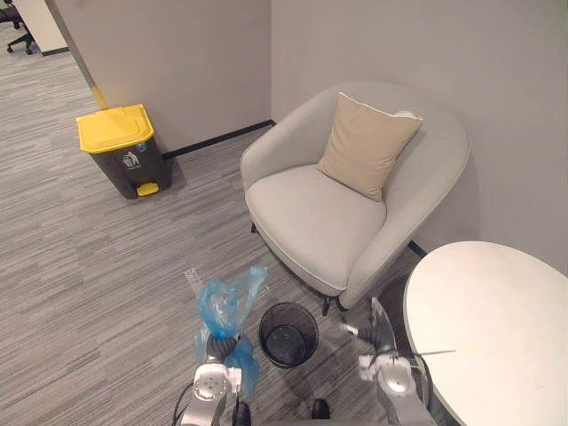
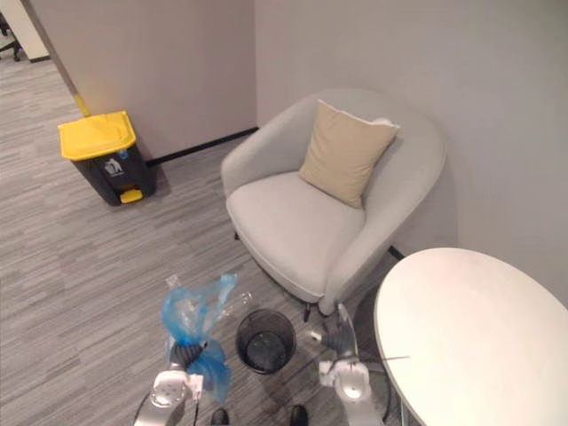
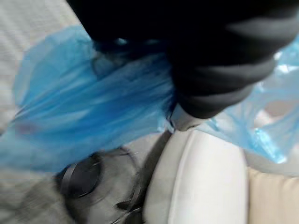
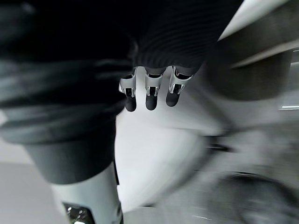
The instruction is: Gather rubbish on tea table into small bin, then transfer packed bag to large trash can.
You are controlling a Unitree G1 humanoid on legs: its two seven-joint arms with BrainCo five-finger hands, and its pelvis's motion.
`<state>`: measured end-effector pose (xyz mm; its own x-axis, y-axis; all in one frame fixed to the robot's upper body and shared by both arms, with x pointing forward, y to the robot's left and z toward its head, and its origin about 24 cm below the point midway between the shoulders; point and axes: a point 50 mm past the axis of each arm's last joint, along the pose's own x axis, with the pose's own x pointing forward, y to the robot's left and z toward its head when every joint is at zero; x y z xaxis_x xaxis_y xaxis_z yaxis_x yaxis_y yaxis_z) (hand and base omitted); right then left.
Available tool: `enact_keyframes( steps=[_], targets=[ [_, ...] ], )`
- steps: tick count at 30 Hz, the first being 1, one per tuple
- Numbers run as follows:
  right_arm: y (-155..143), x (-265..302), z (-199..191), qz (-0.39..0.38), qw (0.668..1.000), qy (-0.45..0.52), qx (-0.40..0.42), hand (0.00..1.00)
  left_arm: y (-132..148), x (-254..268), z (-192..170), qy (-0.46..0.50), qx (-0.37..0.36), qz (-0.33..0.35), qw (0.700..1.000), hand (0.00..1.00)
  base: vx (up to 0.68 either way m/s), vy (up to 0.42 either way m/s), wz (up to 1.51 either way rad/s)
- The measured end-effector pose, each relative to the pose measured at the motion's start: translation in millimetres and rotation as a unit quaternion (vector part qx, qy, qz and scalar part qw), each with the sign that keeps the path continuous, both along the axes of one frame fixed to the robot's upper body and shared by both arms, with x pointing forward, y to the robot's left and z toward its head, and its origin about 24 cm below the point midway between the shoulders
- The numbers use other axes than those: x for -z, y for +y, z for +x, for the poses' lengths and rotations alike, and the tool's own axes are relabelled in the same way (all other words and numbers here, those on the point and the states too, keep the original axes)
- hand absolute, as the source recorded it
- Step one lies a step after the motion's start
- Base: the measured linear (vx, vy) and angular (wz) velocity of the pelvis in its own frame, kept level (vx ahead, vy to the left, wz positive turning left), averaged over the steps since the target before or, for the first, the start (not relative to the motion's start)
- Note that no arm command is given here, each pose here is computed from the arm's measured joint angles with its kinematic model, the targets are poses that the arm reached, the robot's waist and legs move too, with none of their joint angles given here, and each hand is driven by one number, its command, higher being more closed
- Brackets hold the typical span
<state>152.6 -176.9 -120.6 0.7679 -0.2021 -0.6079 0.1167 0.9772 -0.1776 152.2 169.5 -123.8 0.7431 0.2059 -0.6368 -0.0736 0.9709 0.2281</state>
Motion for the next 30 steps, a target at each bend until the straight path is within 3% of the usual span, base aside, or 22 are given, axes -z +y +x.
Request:
enact_keyframes(
  steps=[9, 17, 24, 30],
  targets=[
    [-7, 30, -40, 0.010, 0.992, 0.123, 0.025, 0.00, 7, 25, -39, 0.091, -0.028, -0.021, 0.995, 1.00, -0.02, 0.010, -0.08],
    [-3, 21, -7, 0.010, 0.996, 0.093, 0.013, 0.00, 5, 19, -18, 0.067, -0.020, -0.032, 0.997, 1.00, -0.04, 0.042, -0.06],
    [2, 19, -2, 0.020, 0.996, 0.084, 0.015, 0.00, 6, 10, -3, 0.033, -0.017, -0.032, 0.999, 1.00, 0.00, -0.036, 0.67],
    [-1, 4, 29, 0.017, 0.999, 0.030, 0.027, 0.00, -23, 8, 7, 0.023, 0.000, -0.063, 0.998, 1.00, -0.15, -0.134, 0.51]
  ],
)
